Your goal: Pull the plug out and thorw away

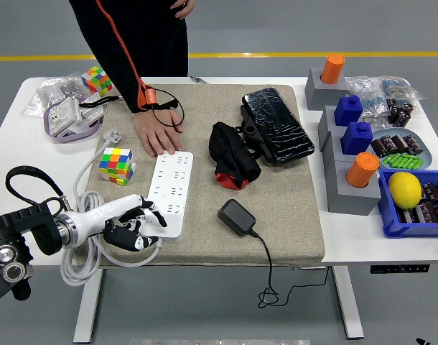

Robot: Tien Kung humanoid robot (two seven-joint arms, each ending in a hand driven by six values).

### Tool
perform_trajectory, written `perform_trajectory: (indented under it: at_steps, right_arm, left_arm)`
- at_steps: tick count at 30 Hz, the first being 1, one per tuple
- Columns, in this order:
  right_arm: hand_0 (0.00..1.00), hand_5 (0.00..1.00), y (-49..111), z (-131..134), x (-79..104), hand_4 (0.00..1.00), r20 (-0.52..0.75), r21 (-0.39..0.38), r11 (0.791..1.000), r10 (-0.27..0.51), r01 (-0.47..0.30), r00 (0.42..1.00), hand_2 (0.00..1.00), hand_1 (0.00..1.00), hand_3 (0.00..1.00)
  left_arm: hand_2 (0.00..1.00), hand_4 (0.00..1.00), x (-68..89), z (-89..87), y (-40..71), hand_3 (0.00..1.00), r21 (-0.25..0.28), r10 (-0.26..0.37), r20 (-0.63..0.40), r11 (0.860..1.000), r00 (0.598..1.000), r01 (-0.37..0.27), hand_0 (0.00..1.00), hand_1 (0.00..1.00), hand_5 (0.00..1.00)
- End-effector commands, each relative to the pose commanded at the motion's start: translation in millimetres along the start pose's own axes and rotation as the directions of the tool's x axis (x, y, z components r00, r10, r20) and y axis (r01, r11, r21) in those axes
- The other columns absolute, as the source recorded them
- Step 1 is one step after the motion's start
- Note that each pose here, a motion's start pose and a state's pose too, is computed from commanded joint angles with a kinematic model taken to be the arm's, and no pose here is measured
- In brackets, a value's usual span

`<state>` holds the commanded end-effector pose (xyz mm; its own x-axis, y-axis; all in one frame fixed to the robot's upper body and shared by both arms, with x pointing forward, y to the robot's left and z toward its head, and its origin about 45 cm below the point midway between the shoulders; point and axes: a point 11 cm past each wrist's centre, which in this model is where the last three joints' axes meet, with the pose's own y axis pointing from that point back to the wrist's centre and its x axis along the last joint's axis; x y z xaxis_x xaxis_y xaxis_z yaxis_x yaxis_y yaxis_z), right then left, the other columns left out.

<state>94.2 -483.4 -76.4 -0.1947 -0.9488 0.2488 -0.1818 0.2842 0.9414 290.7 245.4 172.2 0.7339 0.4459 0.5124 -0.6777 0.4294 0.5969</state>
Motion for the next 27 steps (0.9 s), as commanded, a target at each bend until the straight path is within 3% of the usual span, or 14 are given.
perform_trajectory:
  at_steps: [2, 3, 8, 9, 16, 27]
  right_arm:
    - [0.639, 0.471, 0.0, 0.2, 0.2, 0.998, 0.000, -0.001, 1.000, 0.001, -0.001, 1.000, 0.683, 0.676, 0.596]
    - [0.639, 0.471, 0.0, 0.7, 0.2, 0.998, -0.001, -0.001, 1.000, 0.001, -0.001, 1.000, 0.683, 0.676, 0.597]
    - [0.639, 0.471, -0.1, 2.2, 0.1, 0.998, -0.003, -0.004, 1.000, 0.000, 0.000, 1.000, 0.683, 0.676, 0.597]
    - [0.639, 0.471, -0.1, 2.1, 0.0, 0.998, -0.003, -0.004, 1.000, 0.000, 0.000, 1.000, 0.683, 0.676, 0.597]
    - [0.643, 0.471, -0.2, 1.2, -0.9, 0.998, 0.001, -0.002, 1.000, -0.001, 0.001, 1.000, 0.683, 0.676, 0.597]
    - [0.638, 0.471, -0.3, 2.9, -1.5, 0.998, 0.003, -0.004, 1.000, -0.002, 0.002, 1.000, 0.683, 0.676, 0.597]
  left_arm:
    - [0.143, 0.666, -1.0, -0.7, -0.2, 0.672, 0.002, -0.004, -0.002, 1.000, 1.000, 0.004, 0.067, 0.069, 0.002]
    - [0.139, 0.636, -1.3, -1.1, -0.1, 0.845, 0.004, -0.005, -0.001, 1.000, 1.000, 0.005, 0.063, 0.066, 0.002]
    - [0.139, 0.636, -1.4, 0.3, 0.8, 0.845, -0.003, -0.002, -0.004, 1.000, 1.000, 0.002, 0.063, 0.066, 0.002]
    - [0.135, 0.571, -1.1, 0.7, 1.0, 0.858, -0.003, -0.002, -0.005, 1.000, 1.000, 0.002, 0.059, 0.062, 0.002]
    - [0.137, 0.608, -4.5, -6.4, -1.1, 0.865, 0.039, -0.021, 0.003, 0.999, 1.000, 0.021, 0.060, 0.064, 0.002]
    - [0.138, 0.621, -5.2, -9.7, -0.2, 0.835, 0.054, -0.030, 0.000, 0.998, 1.000, 0.030, 0.060, 0.064, 0.002]
